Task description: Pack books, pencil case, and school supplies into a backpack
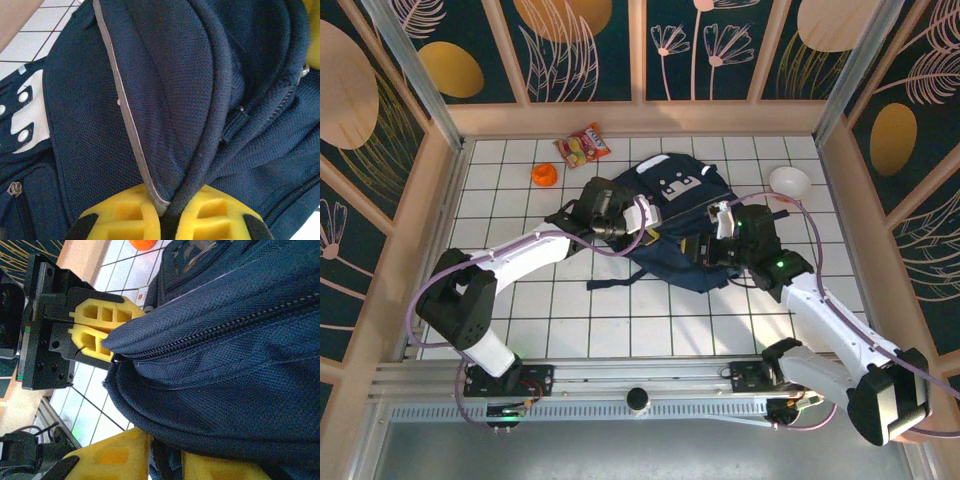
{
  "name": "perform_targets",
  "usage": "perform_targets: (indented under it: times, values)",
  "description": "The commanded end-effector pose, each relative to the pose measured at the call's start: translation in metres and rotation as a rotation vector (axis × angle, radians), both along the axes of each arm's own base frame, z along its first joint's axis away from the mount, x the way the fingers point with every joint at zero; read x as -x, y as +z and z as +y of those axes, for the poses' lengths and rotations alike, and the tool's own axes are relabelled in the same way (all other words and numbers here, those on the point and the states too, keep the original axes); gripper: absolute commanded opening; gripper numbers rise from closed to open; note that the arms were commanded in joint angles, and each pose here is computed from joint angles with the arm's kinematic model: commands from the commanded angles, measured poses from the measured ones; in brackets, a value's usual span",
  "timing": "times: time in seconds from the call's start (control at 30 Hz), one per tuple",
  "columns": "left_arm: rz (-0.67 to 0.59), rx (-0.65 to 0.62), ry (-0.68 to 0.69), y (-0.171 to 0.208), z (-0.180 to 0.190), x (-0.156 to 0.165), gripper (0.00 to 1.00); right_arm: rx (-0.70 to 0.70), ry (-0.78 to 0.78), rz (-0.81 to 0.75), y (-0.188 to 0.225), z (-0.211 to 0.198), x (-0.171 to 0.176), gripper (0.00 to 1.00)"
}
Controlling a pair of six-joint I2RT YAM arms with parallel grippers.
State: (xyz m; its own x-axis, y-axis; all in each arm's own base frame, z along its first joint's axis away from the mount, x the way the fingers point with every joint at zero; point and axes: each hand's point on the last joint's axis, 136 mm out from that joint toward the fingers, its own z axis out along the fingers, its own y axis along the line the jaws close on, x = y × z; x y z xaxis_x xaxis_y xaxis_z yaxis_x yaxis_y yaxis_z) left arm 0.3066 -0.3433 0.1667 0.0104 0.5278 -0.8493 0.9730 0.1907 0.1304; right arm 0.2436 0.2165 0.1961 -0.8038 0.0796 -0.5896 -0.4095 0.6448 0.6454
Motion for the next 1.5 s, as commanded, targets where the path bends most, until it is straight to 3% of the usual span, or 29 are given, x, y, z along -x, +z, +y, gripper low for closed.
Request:
perform_targets:
  times: [0.0, 0.17, 0.43, 0.67, 0.97, 1.13, 1.23, 1.33, 1.47]
  values:
    - [-0.043, 0.122, -0.093, 0.036, -0.018, 0.008, 0.00, -0.069, 0.084, -0.095, 0.032, 0.014, 0.000, 0.25]
    - [-0.047, 0.120, -0.093, 0.038, -0.018, 0.009, 0.00, -0.019, 0.063, -0.070, 0.024, 0.013, -0.009, 0.23]
    - [-0.067, 0.064, -0.044, 0.027, -0.009, 0.002, 0.00, 0.095, -0.029, -0.056, 0.016, -0.007, -0.014, 0.00]
    - [-0.071, 0.026, 0.041, 0.014, 0.017, -0.015, 0.00, 0.179, -0.078, 0.014, -0.002, -0.041, -0.010, 0.00]
    - [-0.073, -0.013, 0.080, 0.002, 0.028, -0.022, 0.00, 0.098, -0.005, 0.058, 0.000, -0.026, -0.004, 0.00]
    - [-0.004, 0.041, -0.044, 0.019, 0.010, -0.004, 0.45, 0.012, 0.015, 0.041, 0.009, -0.012, -0.003, 0.00]
    - [-0.039, 0.030, -0.089, 0.026, -0.009, 0.011, 0.62, 0.012, 0.014, 0.050, 0.004, -0.011, -0.003, 0.00]
    - [-0.101, 0.002, -0.115, 0.026, -0.027, 0.022, 0.70, 0.021, 0.015, 0.063, -0.001, -0.011, -0.003, 0.00]
    - [-0.076, 0.008, -0.126, 0.021, -0.043, 0.023, 0.70, 0.028, 0.020, 0.069, -0.003, -0.009, -0.004, 0.00]
